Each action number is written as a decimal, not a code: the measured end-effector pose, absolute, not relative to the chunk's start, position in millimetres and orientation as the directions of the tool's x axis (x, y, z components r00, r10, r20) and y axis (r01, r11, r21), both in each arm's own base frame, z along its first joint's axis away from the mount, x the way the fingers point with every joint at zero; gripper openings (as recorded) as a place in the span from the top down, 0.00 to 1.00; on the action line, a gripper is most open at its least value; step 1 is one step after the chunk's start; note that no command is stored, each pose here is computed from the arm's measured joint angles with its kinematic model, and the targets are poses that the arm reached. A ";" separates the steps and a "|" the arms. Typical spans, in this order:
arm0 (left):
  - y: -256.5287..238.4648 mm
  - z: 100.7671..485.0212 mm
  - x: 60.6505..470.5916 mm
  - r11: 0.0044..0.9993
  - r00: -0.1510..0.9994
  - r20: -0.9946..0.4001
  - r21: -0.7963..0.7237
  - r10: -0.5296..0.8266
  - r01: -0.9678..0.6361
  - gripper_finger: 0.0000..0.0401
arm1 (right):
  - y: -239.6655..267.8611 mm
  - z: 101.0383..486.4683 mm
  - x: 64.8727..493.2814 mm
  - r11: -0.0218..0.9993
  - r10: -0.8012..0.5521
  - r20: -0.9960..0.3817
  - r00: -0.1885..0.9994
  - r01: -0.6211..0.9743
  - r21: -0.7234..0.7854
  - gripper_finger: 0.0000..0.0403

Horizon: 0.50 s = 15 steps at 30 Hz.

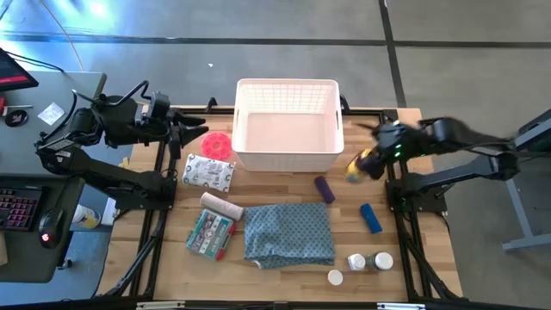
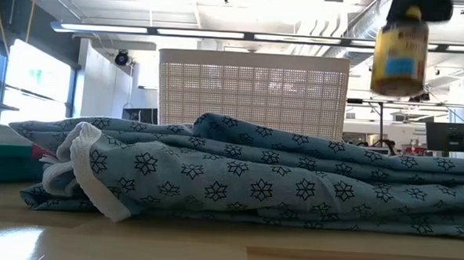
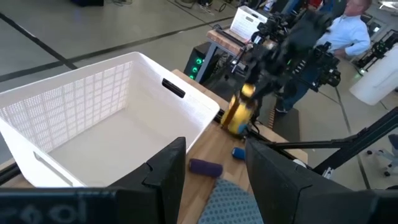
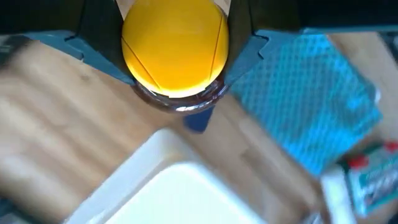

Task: Pick & place medical supplies in basket/bin
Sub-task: Put the yellow pill bottle into the white bin

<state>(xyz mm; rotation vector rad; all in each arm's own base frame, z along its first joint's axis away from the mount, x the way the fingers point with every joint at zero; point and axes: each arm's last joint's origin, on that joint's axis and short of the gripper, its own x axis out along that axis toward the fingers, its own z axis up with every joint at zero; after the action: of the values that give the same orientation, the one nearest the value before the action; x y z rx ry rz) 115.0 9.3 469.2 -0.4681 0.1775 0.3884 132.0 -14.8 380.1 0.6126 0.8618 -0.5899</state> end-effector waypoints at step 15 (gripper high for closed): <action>9.5 471.0 115.5 0.803 0.915 -0.235 -0.441 0.328 -0.401 0.50 | -26.7 484.7 202.0 0.770 -0.416 -0.568 0.710 0.608 0.196 0.50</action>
<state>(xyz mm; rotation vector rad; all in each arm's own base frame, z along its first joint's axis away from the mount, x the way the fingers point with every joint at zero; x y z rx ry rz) 115.5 9.5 471.0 -0.5048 0.1503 0.3920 202.0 -26.7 484.7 0.3879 0.5263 -0.5842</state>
